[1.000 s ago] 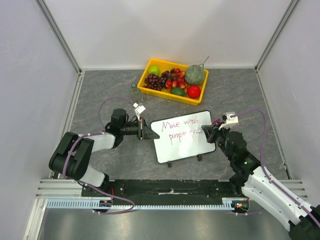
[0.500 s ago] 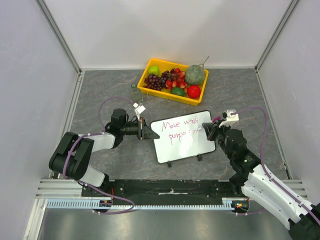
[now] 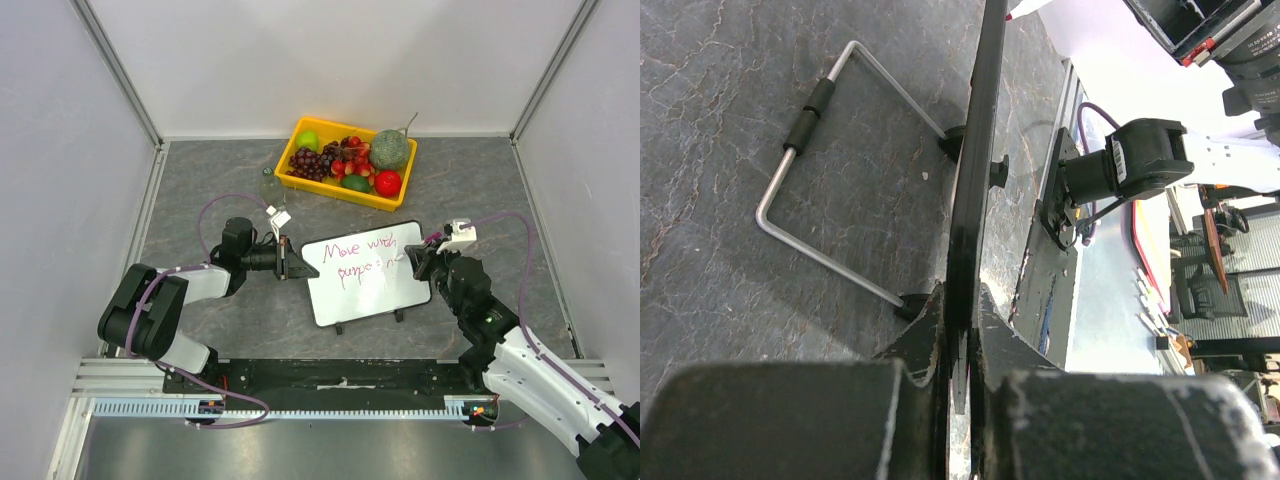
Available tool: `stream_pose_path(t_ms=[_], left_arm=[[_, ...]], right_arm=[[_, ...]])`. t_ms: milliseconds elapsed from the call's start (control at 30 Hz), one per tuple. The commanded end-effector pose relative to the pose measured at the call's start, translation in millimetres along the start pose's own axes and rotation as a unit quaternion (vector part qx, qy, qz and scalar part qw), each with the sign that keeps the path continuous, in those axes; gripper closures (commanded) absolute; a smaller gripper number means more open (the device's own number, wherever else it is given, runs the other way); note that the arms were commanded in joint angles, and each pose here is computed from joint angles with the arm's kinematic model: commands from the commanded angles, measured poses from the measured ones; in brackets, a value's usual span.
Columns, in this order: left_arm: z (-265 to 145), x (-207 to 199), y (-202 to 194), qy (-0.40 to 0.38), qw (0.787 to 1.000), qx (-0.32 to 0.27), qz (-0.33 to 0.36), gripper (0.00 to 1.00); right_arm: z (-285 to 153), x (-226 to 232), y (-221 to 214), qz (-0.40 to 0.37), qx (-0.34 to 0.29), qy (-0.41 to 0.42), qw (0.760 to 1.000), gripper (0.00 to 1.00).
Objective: Write a sentence on the whiteboard
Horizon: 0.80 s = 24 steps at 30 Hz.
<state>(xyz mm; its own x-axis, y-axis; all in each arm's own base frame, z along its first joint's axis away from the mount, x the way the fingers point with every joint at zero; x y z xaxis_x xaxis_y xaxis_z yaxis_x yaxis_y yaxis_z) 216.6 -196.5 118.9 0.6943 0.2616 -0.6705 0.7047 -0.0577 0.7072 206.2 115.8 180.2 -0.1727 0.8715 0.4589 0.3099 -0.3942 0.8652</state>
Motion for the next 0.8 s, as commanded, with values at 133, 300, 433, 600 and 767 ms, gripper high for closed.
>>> stream_pose_path(t_ms=[133, 300, 433, 600, 767], left_arm=[[-2, 13, -22, 0.033, 0.999, 0.024, -0.011, 0.98], [-2, 13, -22, 0.033, 0.999, 0.024, -0.012, 0.98], [-2, 14, -22, 0.033, 0.999, 0.024, -0.013, 0.98], [-3, 13, -22, 0.033, 0.999, 0.024, -0.012, 0.98], [-2, 13, -22, 0.033, 0.999, 0.024, -0.012, 0.98]], right_arm=[[1, 0, -2, 0.000, -0.001, 0.009, 1.000, 1.00], [-4, -4, -9, -0.005, 0.011, 0.008, 1.000, 1.00], [-6, -7, -12, -0.006, 0.014, 0.002, 1.000, 1.00], [-6, -13, -14, -0.008, 0.015, -0.015, 1.000, 1.00], [-6, -14, -4, -0.006, -0.007, -0.030, 0.999, 1.00]])
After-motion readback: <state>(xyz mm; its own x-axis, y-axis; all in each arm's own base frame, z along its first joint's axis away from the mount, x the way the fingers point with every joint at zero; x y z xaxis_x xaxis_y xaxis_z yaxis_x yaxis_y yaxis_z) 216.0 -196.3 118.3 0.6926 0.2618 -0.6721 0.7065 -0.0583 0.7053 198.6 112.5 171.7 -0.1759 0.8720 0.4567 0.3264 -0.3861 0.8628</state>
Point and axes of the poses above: each gripper's point midway between its finger pads, its own z axis out along the fingers, its own x axis along the line the jaws close on, y = z × x, the point moved 6 cm from there along -z, back along the fingers, and after that the axes turned 9 degrees about z, right-handed, at the moved point
